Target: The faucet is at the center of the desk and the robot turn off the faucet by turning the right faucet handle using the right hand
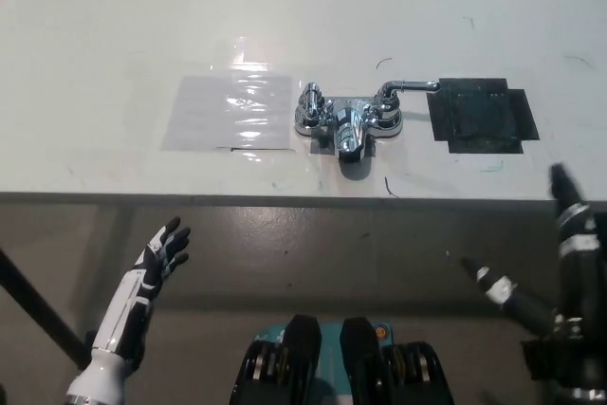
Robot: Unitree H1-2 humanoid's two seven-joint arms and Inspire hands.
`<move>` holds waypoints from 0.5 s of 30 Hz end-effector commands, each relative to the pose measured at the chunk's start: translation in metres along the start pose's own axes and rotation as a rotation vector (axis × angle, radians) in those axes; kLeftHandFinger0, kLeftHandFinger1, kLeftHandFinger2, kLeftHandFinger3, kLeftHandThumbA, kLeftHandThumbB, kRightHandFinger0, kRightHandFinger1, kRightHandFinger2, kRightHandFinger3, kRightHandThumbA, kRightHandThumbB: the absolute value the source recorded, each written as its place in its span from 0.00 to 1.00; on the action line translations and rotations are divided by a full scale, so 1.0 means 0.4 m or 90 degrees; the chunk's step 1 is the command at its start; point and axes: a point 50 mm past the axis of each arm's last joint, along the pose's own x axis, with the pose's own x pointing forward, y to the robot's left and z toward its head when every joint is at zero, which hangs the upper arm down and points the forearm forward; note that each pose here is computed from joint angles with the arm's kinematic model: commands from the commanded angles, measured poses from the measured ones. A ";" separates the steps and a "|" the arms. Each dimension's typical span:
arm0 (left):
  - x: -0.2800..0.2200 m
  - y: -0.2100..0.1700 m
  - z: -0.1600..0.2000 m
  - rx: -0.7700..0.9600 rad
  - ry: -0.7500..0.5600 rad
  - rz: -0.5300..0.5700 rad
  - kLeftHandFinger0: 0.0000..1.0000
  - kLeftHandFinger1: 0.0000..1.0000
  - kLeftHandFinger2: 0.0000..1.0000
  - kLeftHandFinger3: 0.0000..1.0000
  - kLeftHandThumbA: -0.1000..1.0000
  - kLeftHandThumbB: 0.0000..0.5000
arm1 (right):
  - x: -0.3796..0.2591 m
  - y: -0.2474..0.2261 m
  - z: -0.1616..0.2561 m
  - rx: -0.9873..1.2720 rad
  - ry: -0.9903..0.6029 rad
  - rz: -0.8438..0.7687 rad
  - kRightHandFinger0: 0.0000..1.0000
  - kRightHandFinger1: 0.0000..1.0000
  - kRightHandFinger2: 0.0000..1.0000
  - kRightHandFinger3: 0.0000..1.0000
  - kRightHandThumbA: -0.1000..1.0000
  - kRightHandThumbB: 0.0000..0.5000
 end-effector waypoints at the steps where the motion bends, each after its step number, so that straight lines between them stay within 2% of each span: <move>1: 0.015 -0.012 0.042 -0.005 -0.076 -0.021 1.00 1.00 1.00 1.00 1.00 0.38 | 0.126 -0.045 0.082 0.017 -0.107 -0.013 1.00 1.00 1.00 1.00 1.00 0.36; 3: 0.014 -0.014 0.043 -0.003 -0.075 -0.023 1.00 1.00 1.00 1.00 1.00 0.38 | 0.170 -0.060 0.091 0.011 -0.107 -0.005 1.00 1.00 1.00 1.00 1.00 0.37; 6: 0.016 -0.015 0.041 -0.007 -0.079 -0.020 1.00 1.00 1.00 1.00 1.00 0.36 | 0.279 -0.084 0.094 0.052 -0.076 0.028 1.00 1.00 1.00 1.00 1.00 0.46; 12: 0.008 -0.015 0.038 -0.008 -0.076 -0.017 1.00 1.00 1.00 1.00 1.00 0.34 | 0.501 -0.114 0.089 0.070 -0.032 0.133 1.00 1.00 1.00 1.00 1.00 0.38; 15: 0.005 -0.013 0.034 -0.007 -0.074 -0.020 1.00 1.00 1.00 1.00 1.00 0.35 | 0.596 -0.113 0.088 0.058 -0.003 0.201 1.00 1.00 1.00 1.00 1.00 0.43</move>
